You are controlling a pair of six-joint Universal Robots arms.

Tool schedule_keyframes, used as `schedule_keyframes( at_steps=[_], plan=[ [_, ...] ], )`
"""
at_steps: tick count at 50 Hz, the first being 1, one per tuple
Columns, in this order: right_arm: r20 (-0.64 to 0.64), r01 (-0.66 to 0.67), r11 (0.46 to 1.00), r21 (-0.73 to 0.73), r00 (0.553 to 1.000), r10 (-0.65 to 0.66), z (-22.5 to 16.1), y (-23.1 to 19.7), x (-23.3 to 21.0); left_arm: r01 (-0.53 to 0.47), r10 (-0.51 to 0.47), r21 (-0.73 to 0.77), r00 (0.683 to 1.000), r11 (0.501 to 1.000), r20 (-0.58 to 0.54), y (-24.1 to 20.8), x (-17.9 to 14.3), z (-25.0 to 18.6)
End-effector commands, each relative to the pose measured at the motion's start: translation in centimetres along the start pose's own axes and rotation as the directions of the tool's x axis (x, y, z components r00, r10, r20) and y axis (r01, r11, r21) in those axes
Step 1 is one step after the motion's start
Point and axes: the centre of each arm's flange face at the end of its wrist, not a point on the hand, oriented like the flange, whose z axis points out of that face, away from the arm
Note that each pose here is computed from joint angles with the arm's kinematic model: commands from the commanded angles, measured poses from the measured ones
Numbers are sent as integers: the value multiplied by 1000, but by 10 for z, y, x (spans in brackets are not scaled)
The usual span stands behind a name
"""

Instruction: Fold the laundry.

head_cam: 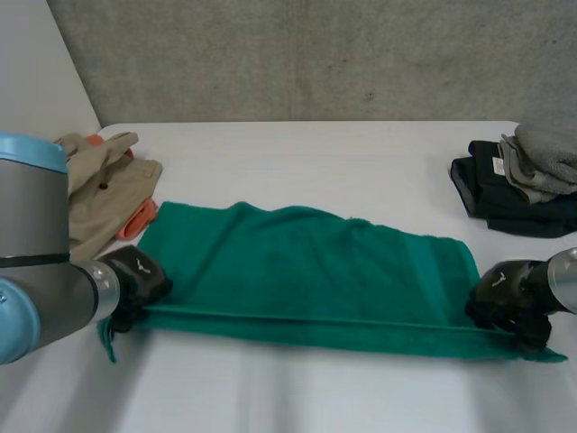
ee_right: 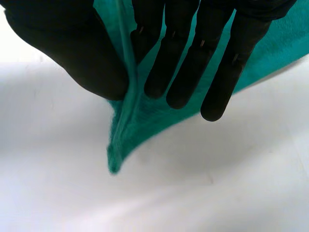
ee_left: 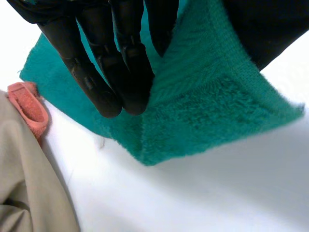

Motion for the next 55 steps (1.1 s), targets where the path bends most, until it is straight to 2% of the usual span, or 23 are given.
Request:
schedule_keyframes(
  at_steps=[1,4,5,8,9,12,13,14,16,17,20,24,25,28,32,33,36,37,40,41,45,49,55],
  plan=[
    [-177,8,998,55,984,1,9,-29,29,-77,62,71,979,994,196,-38,-38,20],
    [-363,1,978,210,929,76,-7,-63,60,-73,16,159,943,985,332,-65,-68,16],
    [-466,13,950,313,873,142,-21,-82,81,-74,-41,245,900,967,434,-87,-92,6],
    [-588,53,860,508,750,301,-53,-111,113,-81,-188,405,791,911,582,-120,-136,-21],
    [-624,98,782,616,667,408,-75,-124,131,-93,-327,529,692,844,644,-138,-166,-46],
    [-613,189,633,751,557,560,-105,-138,153,-120,-551,717,559,687,620,-157,-199,-88],
    [-586,278,524,805,503,635,-130,-146,162,-155,-660,804,494,574,566,-163,-216,-116],
    [-569,322,469,822,481,667,-142,-150,164,-174,-700,836,474,520,534,-165,-222,-127],
    [-547,382,401,833,457,701,-155,-154,165,-212,-762,878,438,428,477,-165,-233,-148],
    [-542,420,370,828,438,717,-162,-153,165,-230,-784,896,434,380,444,-167,-237,-157],
    [-548,442,362,821,429,719,-163,-151,162,-222,-774,894,448,389,448,-166,-235,-156],
    [-546,417,373,828,455,703,-153,-147,151,-144,-732,877,498,459,465,-158,-226,-128],
    [-543,394,384,835,477,691,-144,-145,147,-111,-716,866,516,488,470,-153,-223,-116],
    [-539,357,405,842,511,670,-131,-142,141,-54,-696,843,538,535,476,-142,-219,-95],
    [-518,255,463,849,577,632,-104,-132,129,48,-657,793,592,607,467,-121,-201,-55],
    [-502,202,492,847,612,612,-88,-127,124,83,-635,765,619,638,463,-112,-192,-39],
    [-470,116,544,831,670,575,-60,-118,114,138,-601,721,669,679,438,-99,-172,-13],
    [-445,56,582,811,705,553,-40,-110,106,172,-574,684,705,709,417,-90,-157,5],
    [-406,-32,643,765,751,520,-10,-96,93,214,-528,622,759,754,380,-74,-133,32],
    [-389,-80,686,723,774,500,9,-87,85,228,-495,579,792,783,357,-64,-116,49],
    [-347,-162,779,606,827,442,47,-64,63,232,-415,474,847,849,330,-38,-84,85],
    [-331,-191,835,516,855,400,62,-45,54,221,-362,397,873,891,327,-18,-67,109],
    [-332,-207,846,491,854,401,64,-35,53,210,-325,339,886,917,331,-1,-63,124]
  ],
)
